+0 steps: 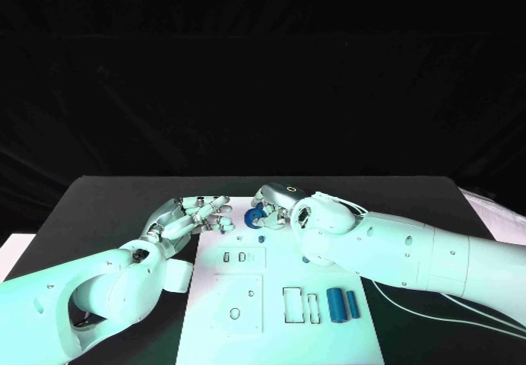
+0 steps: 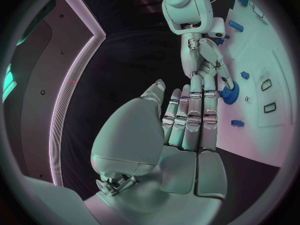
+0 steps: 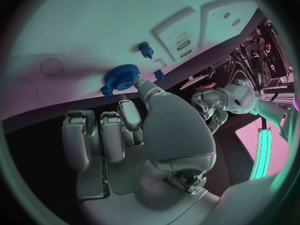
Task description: Assemble the parts on the task board
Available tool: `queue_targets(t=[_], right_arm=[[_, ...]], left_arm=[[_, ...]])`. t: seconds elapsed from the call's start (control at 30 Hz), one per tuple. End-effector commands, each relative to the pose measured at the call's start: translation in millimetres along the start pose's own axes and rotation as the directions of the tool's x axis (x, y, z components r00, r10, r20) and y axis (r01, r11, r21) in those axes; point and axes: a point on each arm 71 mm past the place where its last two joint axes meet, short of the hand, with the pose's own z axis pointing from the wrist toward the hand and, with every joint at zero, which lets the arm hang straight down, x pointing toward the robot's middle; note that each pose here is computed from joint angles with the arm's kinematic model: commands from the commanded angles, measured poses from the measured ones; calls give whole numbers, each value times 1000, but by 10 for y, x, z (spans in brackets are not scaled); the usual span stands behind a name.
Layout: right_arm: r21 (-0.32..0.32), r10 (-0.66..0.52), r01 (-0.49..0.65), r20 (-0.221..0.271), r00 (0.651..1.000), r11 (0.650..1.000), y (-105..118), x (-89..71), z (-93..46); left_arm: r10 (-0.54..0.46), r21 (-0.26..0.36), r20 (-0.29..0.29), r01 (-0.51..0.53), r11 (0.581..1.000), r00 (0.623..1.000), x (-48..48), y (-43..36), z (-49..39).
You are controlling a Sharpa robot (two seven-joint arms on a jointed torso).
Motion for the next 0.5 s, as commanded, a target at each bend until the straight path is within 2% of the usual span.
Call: queue_targets(t=[0.03, 0.2, 0.33, 0.5], right_arm=[[-6, -15, 15, -2, 1000, 1000, 5, 4, -11], [-22, 21, -20, 46, 999, 1000, -20, -47, -75], [-47, 100, -96, 92, 991, 994, -114, -151, -219], [-61, 239, -235, 73, 968, 970, -419, -354, -455]], left_arm=[[-9, 4, -20, 9, 1000, 1000, 23, -9, 0], [-9, 4, -20, 9, 1000, 1000, 19, -9, -1], [-8, 4, -17, 8, 1000, 1000, 1, -11, -3], [-7, 7, -14, 7, 1000, 1000, -27, -16, -12]])
